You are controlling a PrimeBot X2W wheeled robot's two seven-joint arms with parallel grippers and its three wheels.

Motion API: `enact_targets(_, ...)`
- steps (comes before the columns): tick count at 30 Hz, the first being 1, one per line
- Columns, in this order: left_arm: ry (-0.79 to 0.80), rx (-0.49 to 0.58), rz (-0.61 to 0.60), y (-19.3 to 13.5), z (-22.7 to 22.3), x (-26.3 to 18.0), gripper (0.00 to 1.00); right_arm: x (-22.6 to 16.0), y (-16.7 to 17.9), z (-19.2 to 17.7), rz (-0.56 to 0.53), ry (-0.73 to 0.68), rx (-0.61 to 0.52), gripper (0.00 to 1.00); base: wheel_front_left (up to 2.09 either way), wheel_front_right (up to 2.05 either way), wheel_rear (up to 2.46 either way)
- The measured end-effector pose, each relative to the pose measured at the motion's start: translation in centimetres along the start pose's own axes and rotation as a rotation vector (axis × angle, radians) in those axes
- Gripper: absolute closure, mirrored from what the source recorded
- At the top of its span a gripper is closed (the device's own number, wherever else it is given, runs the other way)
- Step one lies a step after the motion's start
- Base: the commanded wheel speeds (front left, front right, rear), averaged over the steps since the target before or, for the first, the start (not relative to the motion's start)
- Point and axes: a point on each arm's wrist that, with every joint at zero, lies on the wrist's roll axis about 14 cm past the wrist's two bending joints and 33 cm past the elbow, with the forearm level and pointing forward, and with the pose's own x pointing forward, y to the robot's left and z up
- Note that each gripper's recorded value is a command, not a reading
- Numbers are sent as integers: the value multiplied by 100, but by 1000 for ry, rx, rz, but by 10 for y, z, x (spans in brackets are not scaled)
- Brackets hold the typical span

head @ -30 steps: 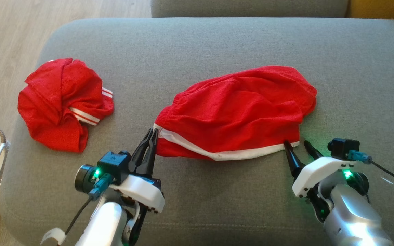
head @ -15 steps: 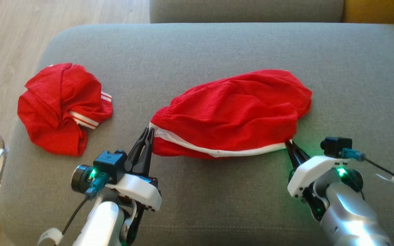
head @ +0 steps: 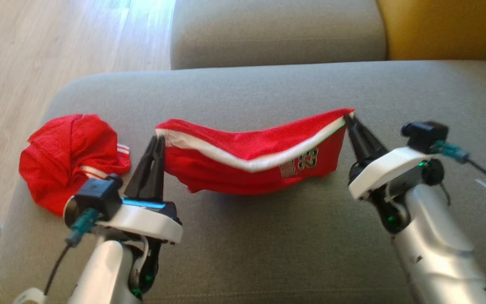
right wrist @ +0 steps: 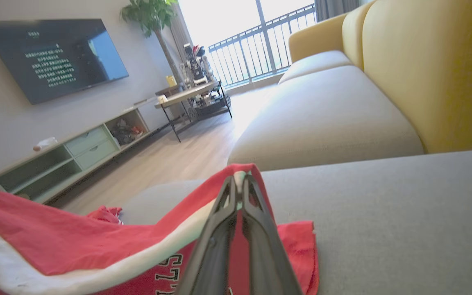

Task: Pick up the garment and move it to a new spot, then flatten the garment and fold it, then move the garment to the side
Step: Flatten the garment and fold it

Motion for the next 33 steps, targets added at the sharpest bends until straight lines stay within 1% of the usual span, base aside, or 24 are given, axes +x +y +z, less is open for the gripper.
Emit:
enact_targets(4, -90, -51, 3, -1, 30, 5, 100, -7, -19, 53, -58, -133, 42, 100, 0, 0, 0)
enact_targets(6, -114, -105, 15, 2, 43, 8, 100, -13, -25, 76, -74, -196, 61, 100, 0, 0, 0)
enact_targets(7, -114, -105, 15, 2, 43, 8, 100, -13, -25, 76, -74, -196, 61, 100, 0, 0, 0)
enact_targets(9, -128, -228, 42, 7, 52, 9, 100, -17, -24, 94, -71, -252, 83, 100, 0, 0, 0)
enact_targets(12, -166, -330, 57, 10, 69, 10, 100, -24, -17, 111, -44, -312, 136, 100, 0, 0, 0)
enact_targets(16, -194, -404, 51, 8, 89, 10, 100, -37, -9, 106, -14, -323, 181, 100, 0, 0, 0)
enact_targets(20, -192, -429, 44, 4, 98, 10, 100, -48, -13, 93, -25, -305, 190, 100, 0, 0, 0)
enact_targets(24, -195, -446, 33, 0, 107, 12, 100, -53, -16, 98, -32, -328, 190, 100, 0, 0, 0)
enact_targets(27, -157, -449, 35, -2, 102, 16, 100, -53, -23, 98, -47, -324, 191, 100, 0, 0, 0)
enact_targets(28, -133, -442, 29, -3, 98, 18, 100, -52, -26, 96, -56, -313, 187, 100, 0, 0, 0)
enact_targets(31, -71, -378, -7, -7, 93, 30, 100, -43, -29, 94, -63, -274, 156, 100, 0, 0, 0)
enact_targets(33, -36, -331, -38, -9, 94, 45, 100, -30, -24, 103, -45, -260, 126, 100, 0, 0, 0)
